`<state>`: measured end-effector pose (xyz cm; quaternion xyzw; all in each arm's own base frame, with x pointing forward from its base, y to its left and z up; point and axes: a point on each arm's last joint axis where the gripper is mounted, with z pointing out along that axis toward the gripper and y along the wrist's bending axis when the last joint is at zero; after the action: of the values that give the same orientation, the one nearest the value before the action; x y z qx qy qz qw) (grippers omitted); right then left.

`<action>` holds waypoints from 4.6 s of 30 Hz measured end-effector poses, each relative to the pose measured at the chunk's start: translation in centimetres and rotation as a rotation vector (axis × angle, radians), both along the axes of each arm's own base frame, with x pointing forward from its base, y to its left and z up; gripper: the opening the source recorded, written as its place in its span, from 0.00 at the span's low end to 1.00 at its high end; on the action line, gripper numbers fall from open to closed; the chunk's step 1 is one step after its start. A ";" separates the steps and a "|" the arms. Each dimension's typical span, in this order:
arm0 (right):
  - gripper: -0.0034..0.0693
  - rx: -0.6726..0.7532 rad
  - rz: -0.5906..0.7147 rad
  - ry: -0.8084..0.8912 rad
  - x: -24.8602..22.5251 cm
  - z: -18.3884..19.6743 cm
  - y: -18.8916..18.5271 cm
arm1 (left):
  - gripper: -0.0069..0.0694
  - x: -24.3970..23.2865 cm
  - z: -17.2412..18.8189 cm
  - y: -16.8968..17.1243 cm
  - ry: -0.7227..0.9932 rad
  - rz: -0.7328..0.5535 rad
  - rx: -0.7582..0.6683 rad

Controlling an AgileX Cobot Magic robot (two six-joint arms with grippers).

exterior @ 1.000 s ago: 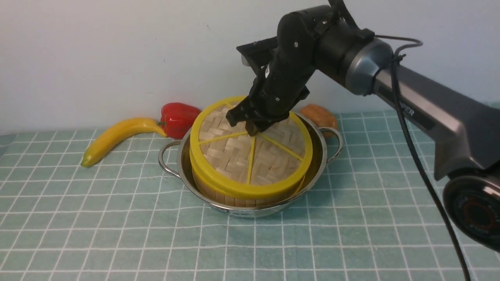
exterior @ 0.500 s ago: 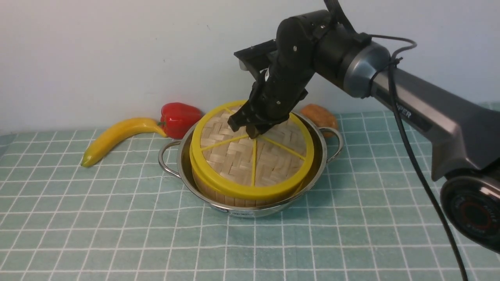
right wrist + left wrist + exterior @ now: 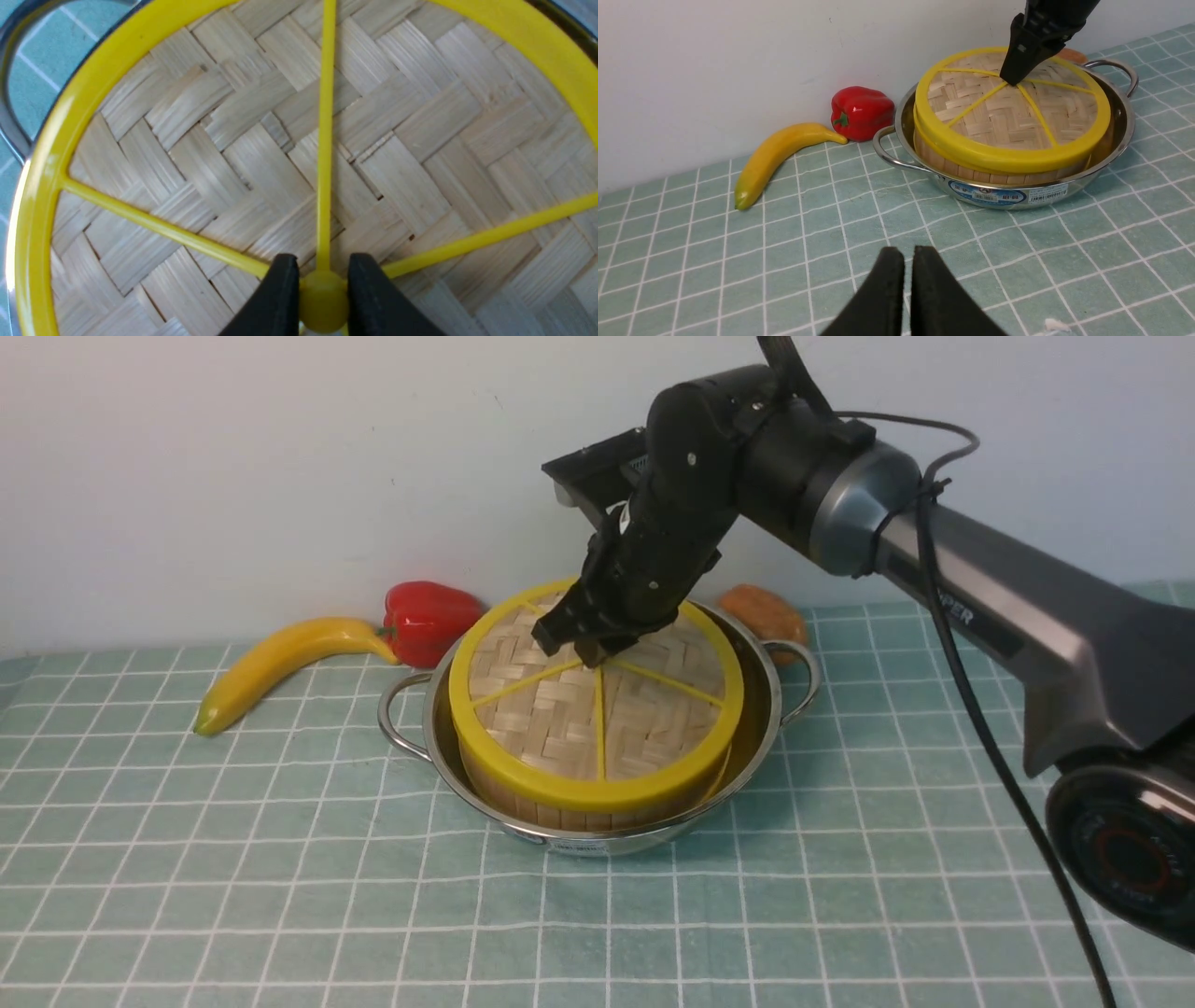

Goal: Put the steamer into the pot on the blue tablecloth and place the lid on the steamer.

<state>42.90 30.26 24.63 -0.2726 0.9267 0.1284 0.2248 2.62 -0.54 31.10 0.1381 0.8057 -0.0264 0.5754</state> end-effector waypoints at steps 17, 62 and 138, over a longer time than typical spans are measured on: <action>0.25 0.022 -0.005 -0.035 0.3 0.2 0.2 | 0.12 0.0 0.0 0.0 0.000 0.000 0.000; 0.25 -0.003 -0.012 -0.020 0.5 -0.9 0.2 | 0.12 0.0 0.0 0.0 0.000 0.000 -0.001; 0.06 0.265 -0.249 -0.721 -31.1 6.5 -25.0 | 0.17 0.6 1.9 0.5 -0.234 0.046 0.072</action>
<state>11.79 5.23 31.08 -0.1544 0.7899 0.1149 0.5823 3.19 0.01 33.02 0.1424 0.7364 0.0318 0.6606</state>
